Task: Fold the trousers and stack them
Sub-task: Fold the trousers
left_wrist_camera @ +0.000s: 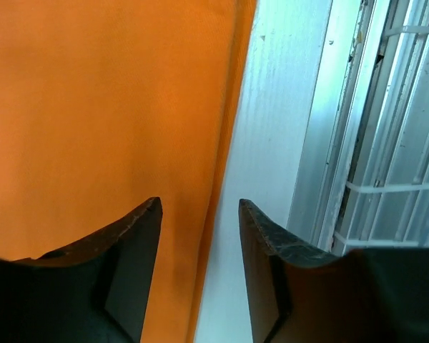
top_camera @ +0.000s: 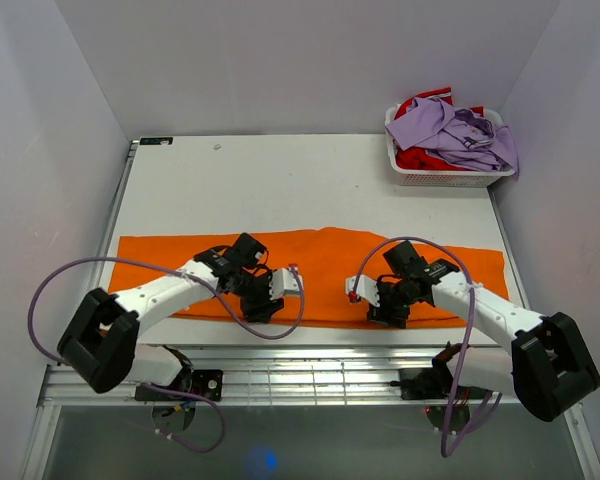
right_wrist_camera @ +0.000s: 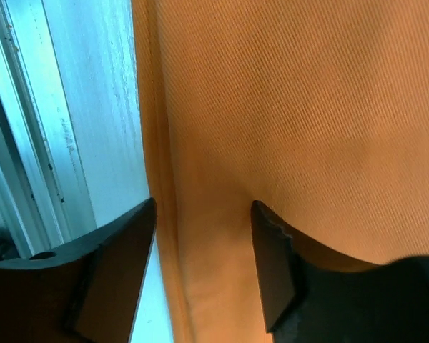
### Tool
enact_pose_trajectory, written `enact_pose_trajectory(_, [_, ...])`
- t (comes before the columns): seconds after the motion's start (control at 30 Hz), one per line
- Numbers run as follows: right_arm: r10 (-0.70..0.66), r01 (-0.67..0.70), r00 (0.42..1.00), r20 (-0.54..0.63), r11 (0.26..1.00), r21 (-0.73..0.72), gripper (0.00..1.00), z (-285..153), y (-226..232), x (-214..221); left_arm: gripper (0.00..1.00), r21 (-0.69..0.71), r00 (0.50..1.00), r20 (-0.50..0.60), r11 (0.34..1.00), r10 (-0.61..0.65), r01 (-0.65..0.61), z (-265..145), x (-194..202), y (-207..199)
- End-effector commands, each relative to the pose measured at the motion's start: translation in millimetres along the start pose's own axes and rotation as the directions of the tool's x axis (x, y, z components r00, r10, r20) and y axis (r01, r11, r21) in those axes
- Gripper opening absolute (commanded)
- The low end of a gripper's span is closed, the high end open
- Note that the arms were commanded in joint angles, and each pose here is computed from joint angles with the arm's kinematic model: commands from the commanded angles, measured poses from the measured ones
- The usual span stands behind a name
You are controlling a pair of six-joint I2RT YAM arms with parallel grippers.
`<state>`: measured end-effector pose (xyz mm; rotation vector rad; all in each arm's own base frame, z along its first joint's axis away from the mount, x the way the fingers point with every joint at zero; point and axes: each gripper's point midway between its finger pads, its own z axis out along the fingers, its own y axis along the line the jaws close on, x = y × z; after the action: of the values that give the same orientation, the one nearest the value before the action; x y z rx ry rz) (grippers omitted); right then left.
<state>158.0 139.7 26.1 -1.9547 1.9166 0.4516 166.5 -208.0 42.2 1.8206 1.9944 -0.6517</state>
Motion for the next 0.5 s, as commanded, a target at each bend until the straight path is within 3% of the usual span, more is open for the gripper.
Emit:
enact_pose_trajectory(0.0, [-0.032, 0.031, 0.999, 0.012, 0.998, 0.047, 0.69, -28, -5, -15, 0.61, -0.109, 0.992, 0.127, 0.994, -0.011, 0.025, -50, -27, 9])
enact_pose_trajectory(0.13, [-0.019, 0.008, 0.997, 0.077, 0.992, 0.129, 0.77, -49, -24, -40, 0.67, -0.292, 0.952, 0.264, 0.928, -0.156, 0.233, -112, -33, 64])
enact_pose_trajectory(0.23, [0.038, -0.056, 0.993, 0.114, 0.985, 0.164, 0.79, -53, -50, -61, 0.71, -0.332, 0.896, 0.364, 0.864, -0.253, 0.379, -148, -48, 107])
enact_pose_trajectory(0.3, [0.104, -0.132, 0.984, 0.147, 0.971, 0.197, 0.78, -53, -71, -75, 0.71, -0.254, 0.853, 0.399, 0.854, -0.336, 0.455, -146, -59, 127])
enact_pose_trajectory(0.47, [0.210, -0.250, 0.955, 0.209, 0.950, 0.188, 0.70, -48, -124, -111, 0.71, -0.110, 0.745, 0.599, 0.891, -0.294, 0.441, -165, -136, 179])
